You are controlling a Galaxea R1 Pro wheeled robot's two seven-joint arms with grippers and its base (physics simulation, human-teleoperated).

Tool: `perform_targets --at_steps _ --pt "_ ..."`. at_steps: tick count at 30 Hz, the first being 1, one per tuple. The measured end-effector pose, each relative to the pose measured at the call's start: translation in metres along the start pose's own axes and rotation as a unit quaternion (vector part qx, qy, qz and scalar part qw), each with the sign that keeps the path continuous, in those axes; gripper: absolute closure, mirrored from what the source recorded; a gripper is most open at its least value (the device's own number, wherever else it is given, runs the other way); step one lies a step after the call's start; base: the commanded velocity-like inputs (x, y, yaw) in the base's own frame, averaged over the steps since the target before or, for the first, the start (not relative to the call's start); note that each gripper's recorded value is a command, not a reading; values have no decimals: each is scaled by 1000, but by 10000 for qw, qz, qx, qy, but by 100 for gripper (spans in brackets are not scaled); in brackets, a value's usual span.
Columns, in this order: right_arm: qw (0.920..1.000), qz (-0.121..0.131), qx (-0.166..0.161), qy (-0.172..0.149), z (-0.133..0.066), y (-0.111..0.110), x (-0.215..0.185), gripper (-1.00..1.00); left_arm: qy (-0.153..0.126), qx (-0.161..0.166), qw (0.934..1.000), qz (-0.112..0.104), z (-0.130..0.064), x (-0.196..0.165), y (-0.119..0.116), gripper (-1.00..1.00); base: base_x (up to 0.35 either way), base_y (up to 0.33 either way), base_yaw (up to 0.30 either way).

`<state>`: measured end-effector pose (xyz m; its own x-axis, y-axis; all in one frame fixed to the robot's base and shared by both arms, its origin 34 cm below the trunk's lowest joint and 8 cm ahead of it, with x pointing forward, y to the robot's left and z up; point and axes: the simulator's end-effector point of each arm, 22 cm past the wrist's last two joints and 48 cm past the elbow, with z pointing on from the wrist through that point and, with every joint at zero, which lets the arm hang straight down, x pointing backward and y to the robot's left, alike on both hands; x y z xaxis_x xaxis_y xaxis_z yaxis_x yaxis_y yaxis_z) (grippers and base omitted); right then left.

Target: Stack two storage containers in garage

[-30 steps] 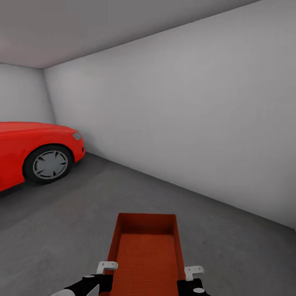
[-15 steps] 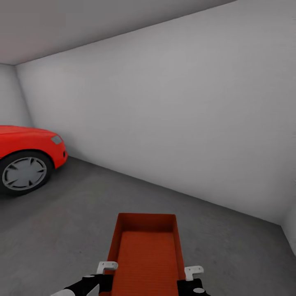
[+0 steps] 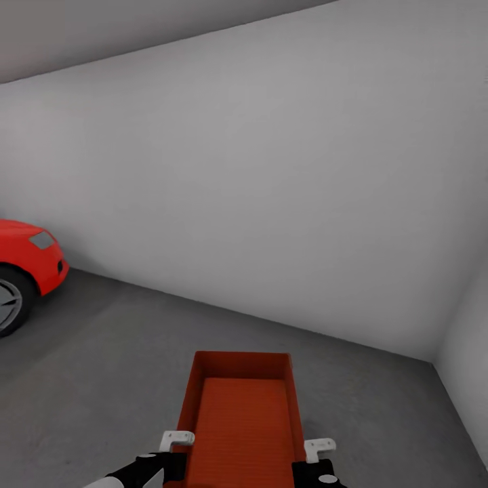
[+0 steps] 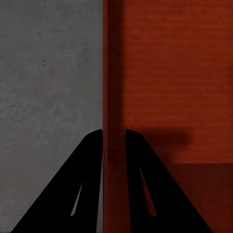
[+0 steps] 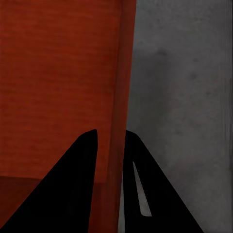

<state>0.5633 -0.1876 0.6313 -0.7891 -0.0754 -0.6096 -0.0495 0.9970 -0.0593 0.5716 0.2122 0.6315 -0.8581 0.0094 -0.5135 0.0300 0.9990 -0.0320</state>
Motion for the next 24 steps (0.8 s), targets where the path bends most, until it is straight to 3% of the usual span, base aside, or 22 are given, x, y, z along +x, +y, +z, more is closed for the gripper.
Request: perform_targets --at_steps 24 --pt "10000 1 0 -1 0 0 0 100 -1 -1 10000 1 0 0 0 100 322 0 -247"
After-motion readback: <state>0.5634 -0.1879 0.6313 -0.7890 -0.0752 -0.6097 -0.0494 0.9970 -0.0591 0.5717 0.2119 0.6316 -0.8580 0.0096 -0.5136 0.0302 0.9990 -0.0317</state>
